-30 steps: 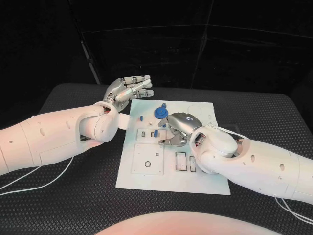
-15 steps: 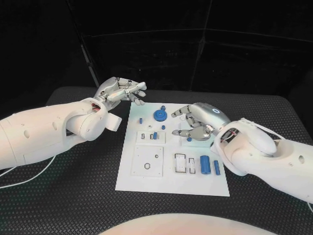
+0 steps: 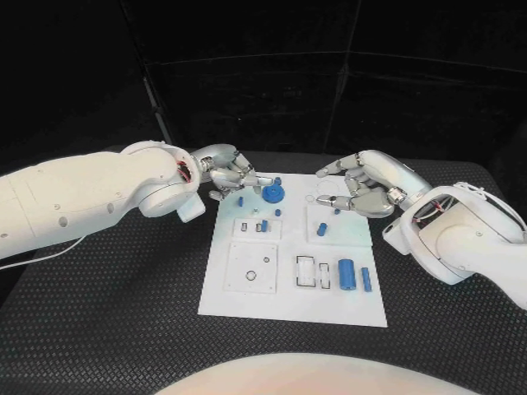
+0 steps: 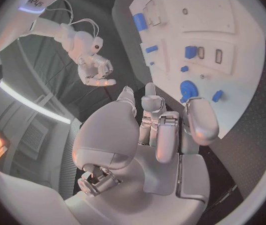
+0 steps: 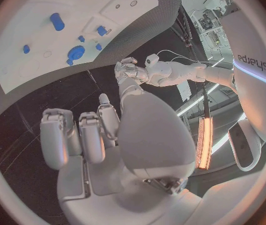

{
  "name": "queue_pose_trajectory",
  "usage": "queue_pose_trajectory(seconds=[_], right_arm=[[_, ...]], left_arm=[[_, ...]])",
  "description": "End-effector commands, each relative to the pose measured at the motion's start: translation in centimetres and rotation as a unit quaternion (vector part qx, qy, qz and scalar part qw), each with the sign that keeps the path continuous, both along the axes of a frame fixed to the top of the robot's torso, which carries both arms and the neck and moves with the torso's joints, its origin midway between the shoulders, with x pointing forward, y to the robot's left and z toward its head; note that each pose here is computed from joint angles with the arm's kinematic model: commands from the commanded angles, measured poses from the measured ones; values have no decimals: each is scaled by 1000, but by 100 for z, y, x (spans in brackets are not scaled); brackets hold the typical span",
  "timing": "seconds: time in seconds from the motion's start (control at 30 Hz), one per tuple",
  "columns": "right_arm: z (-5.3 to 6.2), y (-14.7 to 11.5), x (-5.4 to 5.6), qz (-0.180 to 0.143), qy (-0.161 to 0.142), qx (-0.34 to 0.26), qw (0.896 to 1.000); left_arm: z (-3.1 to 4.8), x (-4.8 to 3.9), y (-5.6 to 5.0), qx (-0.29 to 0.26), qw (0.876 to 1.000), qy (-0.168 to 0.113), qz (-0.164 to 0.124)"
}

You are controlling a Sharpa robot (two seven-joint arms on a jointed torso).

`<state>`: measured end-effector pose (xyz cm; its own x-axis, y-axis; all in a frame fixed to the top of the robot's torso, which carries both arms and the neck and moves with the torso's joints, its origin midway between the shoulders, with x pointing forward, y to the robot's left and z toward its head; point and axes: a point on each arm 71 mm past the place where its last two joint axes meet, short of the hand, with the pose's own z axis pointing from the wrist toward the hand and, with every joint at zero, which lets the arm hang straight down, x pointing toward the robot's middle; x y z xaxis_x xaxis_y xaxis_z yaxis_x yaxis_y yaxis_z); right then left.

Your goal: Assemble the parts on the task board

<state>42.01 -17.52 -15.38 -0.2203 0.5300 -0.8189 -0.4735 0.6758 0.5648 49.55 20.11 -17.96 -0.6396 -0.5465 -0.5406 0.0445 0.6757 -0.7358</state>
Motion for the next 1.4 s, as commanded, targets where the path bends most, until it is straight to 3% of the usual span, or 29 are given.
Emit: queue_pose_trajectory(seconds=[0.03, 0.2, 0.37, 0.9, 1.4], right_arm=[[35, -59, 48, -8, 3, 50, 999], [6, -120, 122, -23, 15, 64, 998], [-18, -141, 175, -33, 20, 70, 997], [-77, -119, 255, -39, 34, 68, 996], [-89, -99, 278, -39, 36, 71, 996]], left_arm=[[-117, 38, 35, 172, 985, 29, -4], [-185, 131, -88, 243, 969, 29, -24], [-220, 188, -204, 279, 959, 32, -40], [-320, 251, -562, 322, 942, 47, -82], [-387, 285, -714, 341, 933, 59, -99]])
